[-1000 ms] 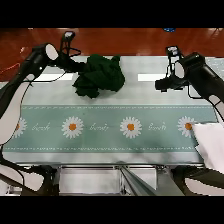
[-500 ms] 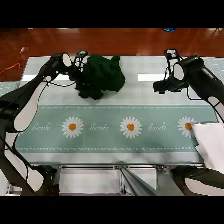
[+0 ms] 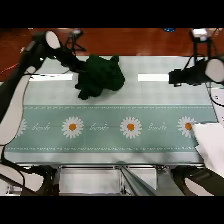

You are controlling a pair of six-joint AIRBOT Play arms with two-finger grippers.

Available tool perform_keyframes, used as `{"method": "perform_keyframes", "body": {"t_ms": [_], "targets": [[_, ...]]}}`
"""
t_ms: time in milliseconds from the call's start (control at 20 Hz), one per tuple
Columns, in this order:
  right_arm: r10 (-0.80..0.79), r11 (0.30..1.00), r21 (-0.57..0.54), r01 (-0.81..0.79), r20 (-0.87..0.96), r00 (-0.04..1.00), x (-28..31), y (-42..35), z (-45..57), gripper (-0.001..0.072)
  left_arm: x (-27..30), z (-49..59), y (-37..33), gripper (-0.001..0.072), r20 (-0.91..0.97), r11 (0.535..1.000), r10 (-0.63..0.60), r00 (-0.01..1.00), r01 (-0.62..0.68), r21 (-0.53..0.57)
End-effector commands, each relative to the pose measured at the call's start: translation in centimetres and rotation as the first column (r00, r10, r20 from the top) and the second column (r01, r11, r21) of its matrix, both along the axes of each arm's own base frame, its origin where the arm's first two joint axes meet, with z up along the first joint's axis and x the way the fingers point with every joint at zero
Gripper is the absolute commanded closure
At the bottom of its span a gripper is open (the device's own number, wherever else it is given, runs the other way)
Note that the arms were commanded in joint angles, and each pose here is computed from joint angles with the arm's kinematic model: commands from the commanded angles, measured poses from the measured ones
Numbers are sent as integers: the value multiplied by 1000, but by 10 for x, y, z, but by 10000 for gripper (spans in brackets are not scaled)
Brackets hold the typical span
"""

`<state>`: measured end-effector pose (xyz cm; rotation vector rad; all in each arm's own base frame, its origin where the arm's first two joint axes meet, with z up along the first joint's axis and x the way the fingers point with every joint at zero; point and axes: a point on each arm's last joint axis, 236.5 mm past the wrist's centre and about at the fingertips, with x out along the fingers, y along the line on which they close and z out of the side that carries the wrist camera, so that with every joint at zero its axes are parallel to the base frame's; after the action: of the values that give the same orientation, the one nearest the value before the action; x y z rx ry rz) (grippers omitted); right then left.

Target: Fold the shirts.

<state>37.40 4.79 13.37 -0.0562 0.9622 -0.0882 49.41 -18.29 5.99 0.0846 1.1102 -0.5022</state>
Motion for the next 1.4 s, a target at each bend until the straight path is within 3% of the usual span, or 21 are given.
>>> {"method": "perform_keyframes", "body": {"t_ms": [0,350,700,950,1150,1200,1350], "targets": [[5,998,59,-13,130,992,-28,-3,53,303,-6,125,0,687,246,996,32,969,-12,-83],[59,982,156,-106,282,958,-81,4,113,303,-83,341,1,687,632,956,107,767,96,-278],[64,974,181,-134,348,935,-110,1,136,303,-186,455,-9,687,767,841,182,615,306,-446],[71,969,199,-148,349,934,-116,5,137,303,-235,417,-54,687,713,770,74,697,414,-485],[71,966,212,-150,337,939,-117,7,134,303,-248,282,-103,687,504,710,18,864,344,-615],[68,965,219,-146,330,942,-116,8,131,303,-248,239,-106,687,436,717,16,900,293,-632],[72,959,250,-135,247,966,-117,17,97,303,-243,91,-83,686,193,822,24,981,90,-562]]}}
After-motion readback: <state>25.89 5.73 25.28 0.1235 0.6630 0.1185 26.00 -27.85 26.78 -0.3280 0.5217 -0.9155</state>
